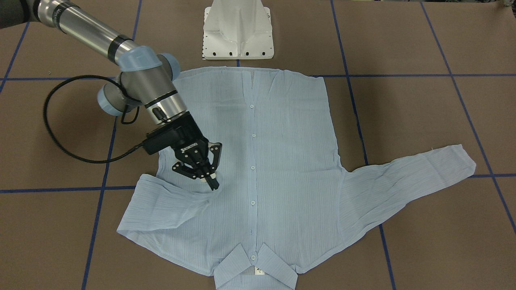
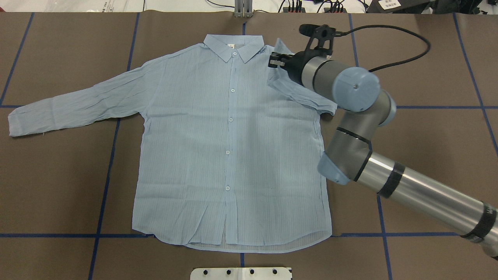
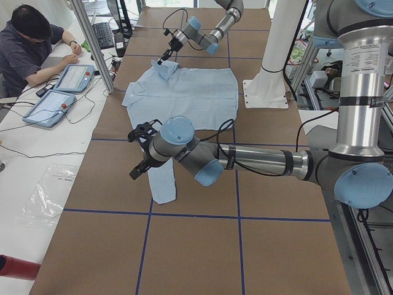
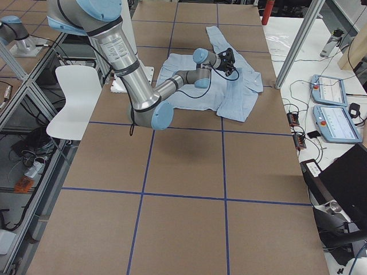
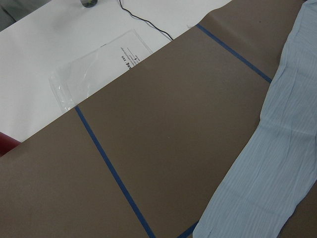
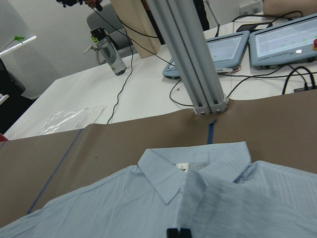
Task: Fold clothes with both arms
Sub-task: 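Carry the sleeve with the right gripper across the shirt front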
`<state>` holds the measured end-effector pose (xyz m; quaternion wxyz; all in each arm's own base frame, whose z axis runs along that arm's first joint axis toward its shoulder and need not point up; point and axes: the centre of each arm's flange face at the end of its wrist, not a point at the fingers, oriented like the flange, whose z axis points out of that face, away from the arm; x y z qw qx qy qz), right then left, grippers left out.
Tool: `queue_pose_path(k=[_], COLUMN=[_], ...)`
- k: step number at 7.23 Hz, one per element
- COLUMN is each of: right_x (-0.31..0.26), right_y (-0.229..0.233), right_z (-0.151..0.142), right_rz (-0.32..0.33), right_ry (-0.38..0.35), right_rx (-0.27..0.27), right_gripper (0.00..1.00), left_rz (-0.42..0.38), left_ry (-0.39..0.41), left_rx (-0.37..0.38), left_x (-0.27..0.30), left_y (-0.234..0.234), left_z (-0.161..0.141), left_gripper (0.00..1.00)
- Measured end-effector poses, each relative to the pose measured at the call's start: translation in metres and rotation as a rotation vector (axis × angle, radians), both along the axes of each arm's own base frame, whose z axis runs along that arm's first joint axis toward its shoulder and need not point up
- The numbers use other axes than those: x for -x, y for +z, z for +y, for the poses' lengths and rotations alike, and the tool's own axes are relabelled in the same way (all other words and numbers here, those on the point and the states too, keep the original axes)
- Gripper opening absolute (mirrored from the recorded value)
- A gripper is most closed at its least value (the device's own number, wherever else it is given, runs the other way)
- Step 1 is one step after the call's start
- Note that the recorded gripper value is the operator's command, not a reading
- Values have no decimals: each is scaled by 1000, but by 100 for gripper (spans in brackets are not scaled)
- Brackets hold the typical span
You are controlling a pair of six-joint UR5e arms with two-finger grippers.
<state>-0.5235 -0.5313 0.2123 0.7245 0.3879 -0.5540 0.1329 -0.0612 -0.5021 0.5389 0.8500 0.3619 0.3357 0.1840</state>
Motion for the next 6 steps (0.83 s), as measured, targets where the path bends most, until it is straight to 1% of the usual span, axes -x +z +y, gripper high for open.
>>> queue_pose_path(k=[2,3,6], right_x=[83,109,145], right_y=[-46,-62,-101], right_z=[33,46,71], right_rz=[1,16,60], right_ry=[-17,-32,-72], right_rx=[-9,-3,16], right_gripper=[0,0,0], left_rz=[0,0,0], left_ry=[0,0,0], left_rx=[0,1,4], left_x=[0,0,0], left_y=[0,0,2], left_z=[0,0,0], left_gripper=[100,100,100])
